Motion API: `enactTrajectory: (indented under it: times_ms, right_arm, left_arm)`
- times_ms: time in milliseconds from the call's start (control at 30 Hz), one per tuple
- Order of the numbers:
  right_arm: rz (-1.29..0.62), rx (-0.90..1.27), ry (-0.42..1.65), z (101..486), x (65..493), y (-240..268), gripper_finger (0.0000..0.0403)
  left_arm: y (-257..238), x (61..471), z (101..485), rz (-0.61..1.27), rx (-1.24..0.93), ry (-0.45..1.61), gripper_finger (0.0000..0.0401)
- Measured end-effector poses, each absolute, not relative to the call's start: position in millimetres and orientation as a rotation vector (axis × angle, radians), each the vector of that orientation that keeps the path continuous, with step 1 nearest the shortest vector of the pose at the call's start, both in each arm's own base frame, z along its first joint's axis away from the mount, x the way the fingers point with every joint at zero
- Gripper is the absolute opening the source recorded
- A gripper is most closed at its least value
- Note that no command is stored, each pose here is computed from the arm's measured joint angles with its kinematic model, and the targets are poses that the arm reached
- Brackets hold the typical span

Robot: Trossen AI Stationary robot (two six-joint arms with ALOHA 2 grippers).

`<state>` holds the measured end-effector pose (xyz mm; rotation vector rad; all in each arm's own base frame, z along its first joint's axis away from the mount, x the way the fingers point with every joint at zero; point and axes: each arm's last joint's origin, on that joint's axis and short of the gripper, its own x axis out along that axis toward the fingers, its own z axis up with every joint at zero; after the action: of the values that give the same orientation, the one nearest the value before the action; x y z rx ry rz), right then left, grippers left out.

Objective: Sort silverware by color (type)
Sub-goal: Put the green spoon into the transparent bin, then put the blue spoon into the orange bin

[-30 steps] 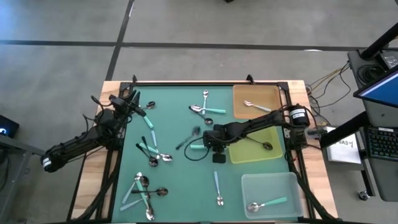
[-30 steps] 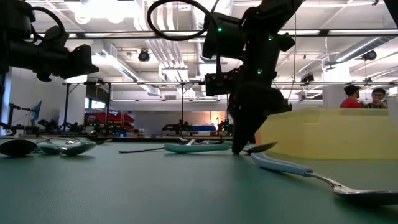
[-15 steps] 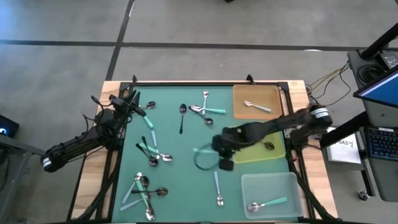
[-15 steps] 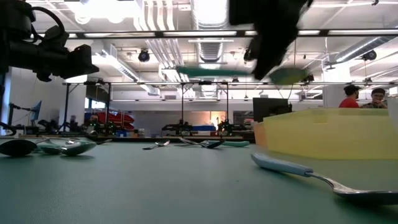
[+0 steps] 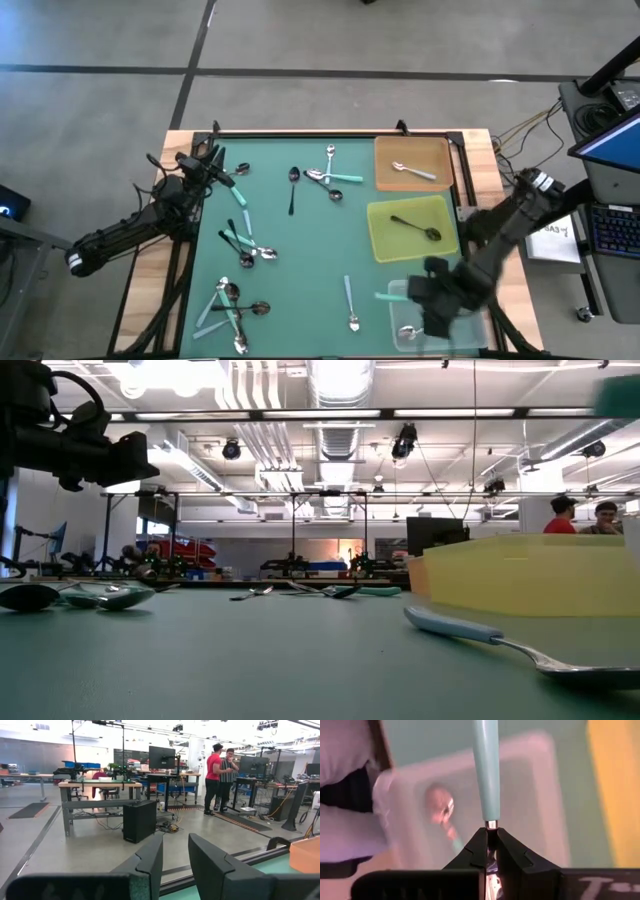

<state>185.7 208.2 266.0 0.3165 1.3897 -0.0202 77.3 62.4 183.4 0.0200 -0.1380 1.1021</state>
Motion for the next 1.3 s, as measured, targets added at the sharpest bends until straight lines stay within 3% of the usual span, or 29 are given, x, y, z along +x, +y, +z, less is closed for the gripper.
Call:
enactTrajectory:
  times_ms: [433, 700, 933, 1167, 1300]
  right_arm:
    - [-0.186, 0.373, 1.46, 235.3, 124.1, 234.7, 0.0016]
    - [-0.244, 0.48, 1.49, 238.0, 126.3, 234.3, 0.0089]
    - [-0.266, 0.558, 1.463, 248.8, 151.8, 224.1, 0.0137]
    - [-0.472, 0.768, 1.387, 250.0, 200.0, 186.6, 0.0133]
    - [-0.434, 0.845, 1.318, 245.8, 228.5, 175.8, 0.0126]
  left_arm:
    - [62.4, 77.3, 183.3, 1.102, 0.02, -0.137, 0.0077]
    - [62.4, 77.3, 183.3, 1.102, 0.02, -0.137, 0.0077]
    - [62.4, 77.3, 183.3, 1.102, 0.02, -0.137, 0.0077]
    - [62.4, 77.3, 183.3, 1.102, 0.02, -0.137, 0.0077]
    - [62.4, 77.3, 183.4, 1.101, 0.02, -0.138, 0.0077]
